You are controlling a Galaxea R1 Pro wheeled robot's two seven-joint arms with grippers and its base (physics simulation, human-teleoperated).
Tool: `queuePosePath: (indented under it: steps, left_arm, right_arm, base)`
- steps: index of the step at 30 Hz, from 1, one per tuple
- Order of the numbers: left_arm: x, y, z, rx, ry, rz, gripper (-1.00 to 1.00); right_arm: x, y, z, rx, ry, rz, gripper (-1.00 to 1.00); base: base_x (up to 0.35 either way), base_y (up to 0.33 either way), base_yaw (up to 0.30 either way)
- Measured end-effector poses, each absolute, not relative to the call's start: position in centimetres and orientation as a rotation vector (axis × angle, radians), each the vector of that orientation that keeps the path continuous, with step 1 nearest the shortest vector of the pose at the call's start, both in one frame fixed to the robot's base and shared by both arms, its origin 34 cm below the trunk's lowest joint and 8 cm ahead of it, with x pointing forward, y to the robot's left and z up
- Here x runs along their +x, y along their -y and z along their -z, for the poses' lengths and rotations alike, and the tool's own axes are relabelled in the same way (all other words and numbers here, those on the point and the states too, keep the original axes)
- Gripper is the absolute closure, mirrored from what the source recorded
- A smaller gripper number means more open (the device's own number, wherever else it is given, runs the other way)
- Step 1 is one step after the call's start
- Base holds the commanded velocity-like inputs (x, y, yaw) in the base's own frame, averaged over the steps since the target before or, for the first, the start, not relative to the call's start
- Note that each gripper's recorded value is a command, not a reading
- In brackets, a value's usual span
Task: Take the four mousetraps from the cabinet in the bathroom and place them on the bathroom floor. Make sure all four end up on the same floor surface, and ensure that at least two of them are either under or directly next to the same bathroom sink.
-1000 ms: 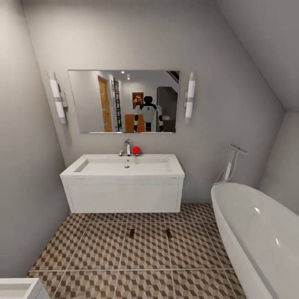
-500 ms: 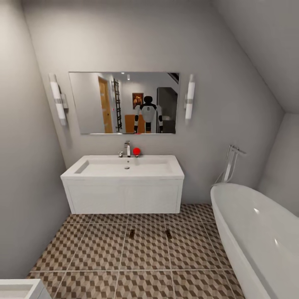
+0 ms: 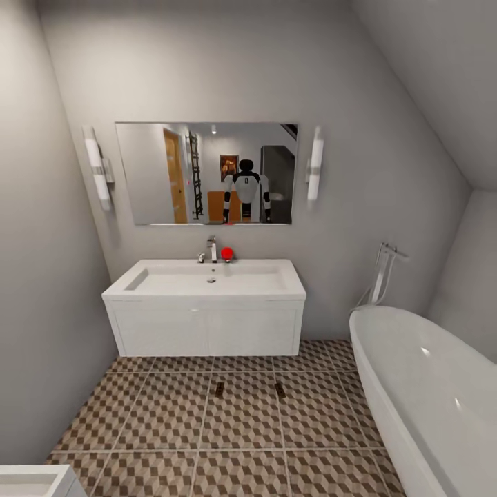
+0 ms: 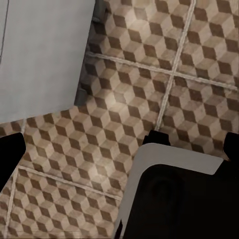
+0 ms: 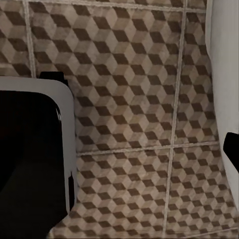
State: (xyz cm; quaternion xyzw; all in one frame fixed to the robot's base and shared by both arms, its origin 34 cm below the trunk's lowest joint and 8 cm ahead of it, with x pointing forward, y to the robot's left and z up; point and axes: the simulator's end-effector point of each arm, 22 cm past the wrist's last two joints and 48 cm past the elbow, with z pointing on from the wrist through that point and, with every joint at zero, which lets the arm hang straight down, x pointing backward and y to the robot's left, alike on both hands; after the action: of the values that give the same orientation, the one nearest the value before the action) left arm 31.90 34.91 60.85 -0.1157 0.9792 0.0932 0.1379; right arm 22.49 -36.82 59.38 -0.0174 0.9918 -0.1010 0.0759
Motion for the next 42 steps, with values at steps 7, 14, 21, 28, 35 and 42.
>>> queuePosePath:
  steps: [7, 14, 21, 28, 35, 42]
  left_arm:
    - [29.5, -35.0, -61.1, -0.334, -2.859, -0.278, -1.00]
    - [28.4, -35.0, -61.5, -0.335, -2.871, -0.281, -1.00]
    - [27.5, -35.1, -61.4, -0.335, -2.880, -0.285, -1.00]
    - [27.2, -35.0, -61.4, -0.333, -2.882, -0.286, -1.00]
    - [27.1, -34.9, -61.3, -0.333, -2.883, -0.285, -1.00]
    - [27.1, -34.7, -61.3, -0.331, -2.885, -0.282, -1.00]
  right_arm:
    - [19.7, 36.3, -59.7, -0.062, -3.005, 0.292, -1.00]
    - [18.6, 35.9, -60.2, -0.067, -3.020, 0.274, -1.00]
    - [18.4, 35.7, -60.3, -0.067, -3.026, 0.269, -1.00]
    - [18.3, 35.6, -60.2, -0.067, -3.027, 0.267, -1.00]
    - [18.3, 35.5, -60.2, -0.068, -3.027, 0.265, -1.00]
    - [18.4, 35.5, -60.2, -0.069, -3.025, 0.266, -1.00]
  base:
    - [0.000, 0.000, 0.000]
    - [0.000, 0.000, 0.000]
    - [0.000, 0.000, 0.000]
    - [0.000, 0.000, 0.115]
    - [0.000, 0.000, 0.242]
    - [0.000, 0.000, 0.270]
